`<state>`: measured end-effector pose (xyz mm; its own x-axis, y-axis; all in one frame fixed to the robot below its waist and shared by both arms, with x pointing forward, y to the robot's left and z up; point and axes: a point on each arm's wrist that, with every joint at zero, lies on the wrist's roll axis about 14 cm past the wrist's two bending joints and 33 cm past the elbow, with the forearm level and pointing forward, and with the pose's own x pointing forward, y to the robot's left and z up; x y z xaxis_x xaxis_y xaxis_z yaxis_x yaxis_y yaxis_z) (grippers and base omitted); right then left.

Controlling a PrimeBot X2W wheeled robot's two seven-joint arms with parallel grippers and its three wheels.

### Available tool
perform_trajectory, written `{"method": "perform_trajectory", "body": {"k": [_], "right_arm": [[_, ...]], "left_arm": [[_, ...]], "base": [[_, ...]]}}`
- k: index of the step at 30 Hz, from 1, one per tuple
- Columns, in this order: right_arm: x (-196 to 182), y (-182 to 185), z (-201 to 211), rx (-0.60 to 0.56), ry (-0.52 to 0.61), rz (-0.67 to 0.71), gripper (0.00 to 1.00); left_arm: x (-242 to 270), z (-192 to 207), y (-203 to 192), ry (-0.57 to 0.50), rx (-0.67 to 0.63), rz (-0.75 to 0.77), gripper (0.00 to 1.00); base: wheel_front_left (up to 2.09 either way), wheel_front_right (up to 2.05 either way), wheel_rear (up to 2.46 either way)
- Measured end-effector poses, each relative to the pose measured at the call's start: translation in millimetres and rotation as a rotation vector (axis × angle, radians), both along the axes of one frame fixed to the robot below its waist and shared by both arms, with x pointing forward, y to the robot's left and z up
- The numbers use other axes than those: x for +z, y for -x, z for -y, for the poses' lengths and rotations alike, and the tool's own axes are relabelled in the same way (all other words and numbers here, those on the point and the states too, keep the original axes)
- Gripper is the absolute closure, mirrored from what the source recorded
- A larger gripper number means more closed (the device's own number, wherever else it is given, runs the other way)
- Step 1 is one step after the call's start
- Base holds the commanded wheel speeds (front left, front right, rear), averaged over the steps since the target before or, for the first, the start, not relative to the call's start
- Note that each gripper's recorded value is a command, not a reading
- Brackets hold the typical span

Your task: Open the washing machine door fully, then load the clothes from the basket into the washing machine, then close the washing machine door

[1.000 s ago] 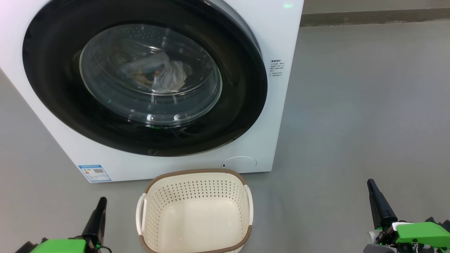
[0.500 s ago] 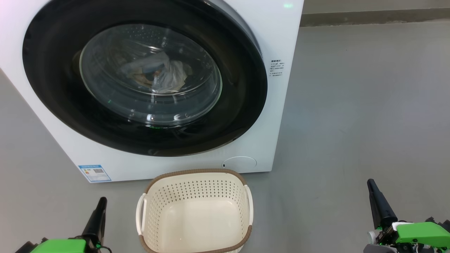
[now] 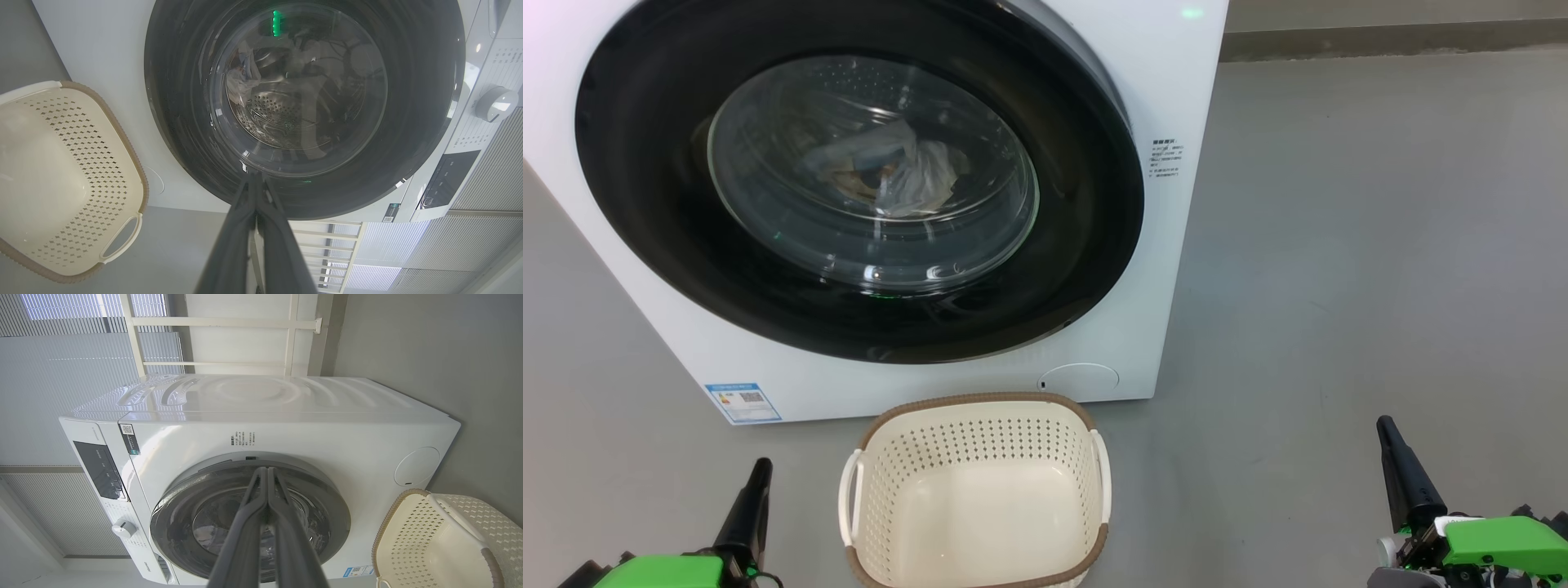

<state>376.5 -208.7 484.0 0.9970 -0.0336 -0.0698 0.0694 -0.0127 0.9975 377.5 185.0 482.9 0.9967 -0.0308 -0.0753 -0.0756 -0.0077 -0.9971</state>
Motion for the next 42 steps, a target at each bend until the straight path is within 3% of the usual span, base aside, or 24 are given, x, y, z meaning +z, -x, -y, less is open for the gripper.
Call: {"method": "perform_trajectory", "body": {"k": [42], "right_arm": [[-0.1,0.2,0.2,0.001,-0.003,0.000,1.00]], "left_arm": [[0.0,0.0,0.0,0.000,0.000,0.000,1.00]], "base": [[0.00,0.00,0.00]]}}
